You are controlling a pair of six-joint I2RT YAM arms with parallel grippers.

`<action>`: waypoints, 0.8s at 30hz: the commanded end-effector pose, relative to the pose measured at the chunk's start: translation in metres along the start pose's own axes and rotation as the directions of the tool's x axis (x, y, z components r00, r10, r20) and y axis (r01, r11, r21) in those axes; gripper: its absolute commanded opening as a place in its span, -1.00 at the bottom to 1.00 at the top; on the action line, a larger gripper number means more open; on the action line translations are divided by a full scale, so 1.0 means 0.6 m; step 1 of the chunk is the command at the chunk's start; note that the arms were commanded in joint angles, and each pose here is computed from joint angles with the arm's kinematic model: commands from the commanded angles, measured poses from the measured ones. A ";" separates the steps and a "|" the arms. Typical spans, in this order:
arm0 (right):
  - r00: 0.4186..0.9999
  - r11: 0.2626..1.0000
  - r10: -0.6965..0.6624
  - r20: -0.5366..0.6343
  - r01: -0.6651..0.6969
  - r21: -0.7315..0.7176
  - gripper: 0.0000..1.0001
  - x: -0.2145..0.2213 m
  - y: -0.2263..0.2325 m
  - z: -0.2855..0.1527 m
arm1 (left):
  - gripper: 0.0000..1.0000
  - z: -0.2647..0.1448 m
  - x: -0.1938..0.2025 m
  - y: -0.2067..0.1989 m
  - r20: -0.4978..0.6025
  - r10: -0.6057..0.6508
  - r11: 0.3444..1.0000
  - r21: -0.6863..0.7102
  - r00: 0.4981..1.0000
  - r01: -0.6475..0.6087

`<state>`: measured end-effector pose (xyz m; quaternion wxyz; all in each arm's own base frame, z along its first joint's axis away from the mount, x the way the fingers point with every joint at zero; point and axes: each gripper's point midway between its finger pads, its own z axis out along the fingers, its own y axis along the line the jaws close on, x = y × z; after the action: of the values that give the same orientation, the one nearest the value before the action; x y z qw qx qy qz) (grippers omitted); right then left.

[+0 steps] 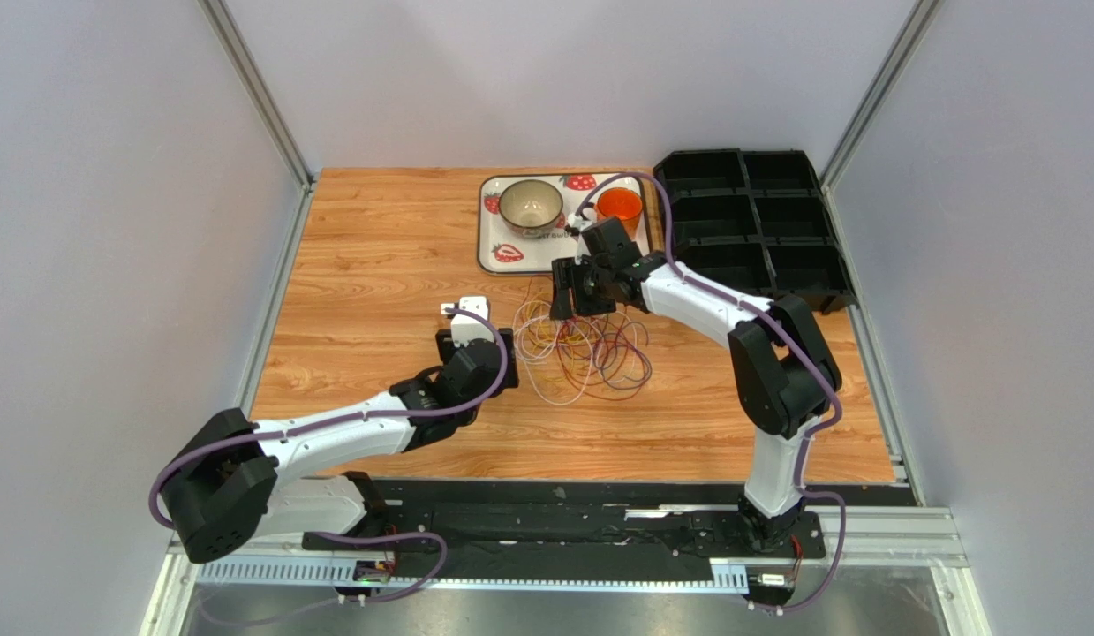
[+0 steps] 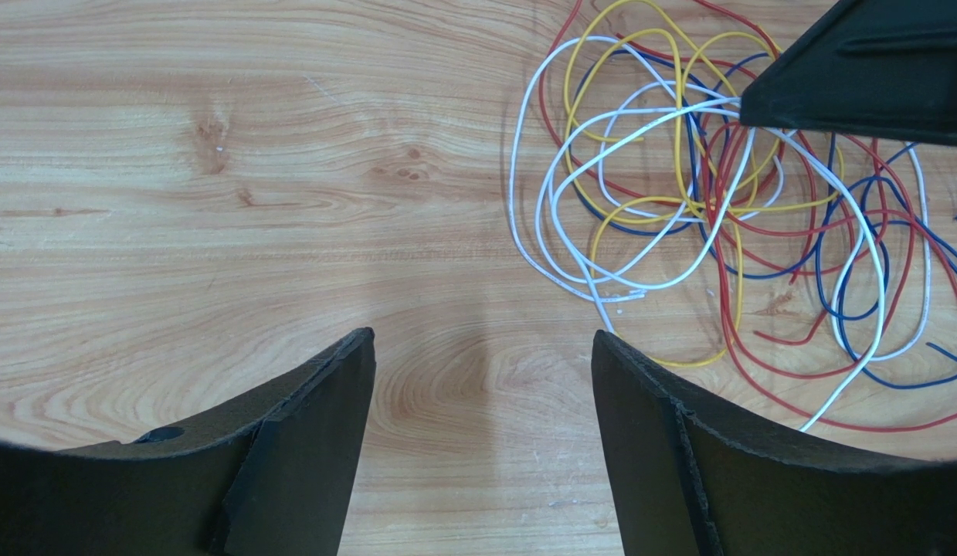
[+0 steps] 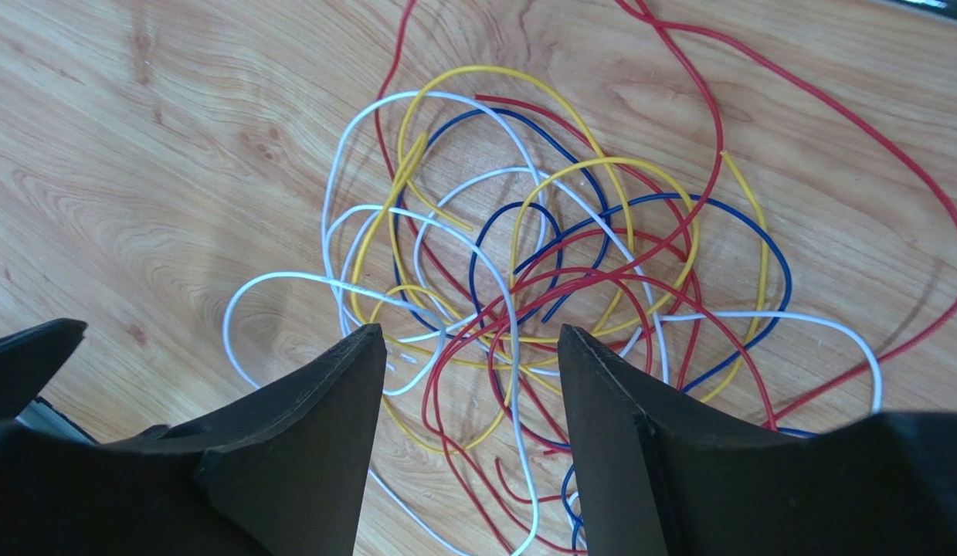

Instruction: Untangle the cables

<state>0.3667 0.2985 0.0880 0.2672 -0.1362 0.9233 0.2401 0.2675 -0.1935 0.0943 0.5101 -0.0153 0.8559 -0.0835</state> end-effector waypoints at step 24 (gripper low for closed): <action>0.999 0.997 0.021 -0.039 -0.023 -0.070 -0.84 0.006 0.018 0.037 | 0.52 0.005 -0.034 -0.021 0.032 -0.019 1.000 0.013 0.999 0.019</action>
<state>0.3623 0.3061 0.0617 0.2286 -0.1339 0.9312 0.2502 0.2699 -0.1969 0.0949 0.5089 -0.0140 0.8567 -0.0833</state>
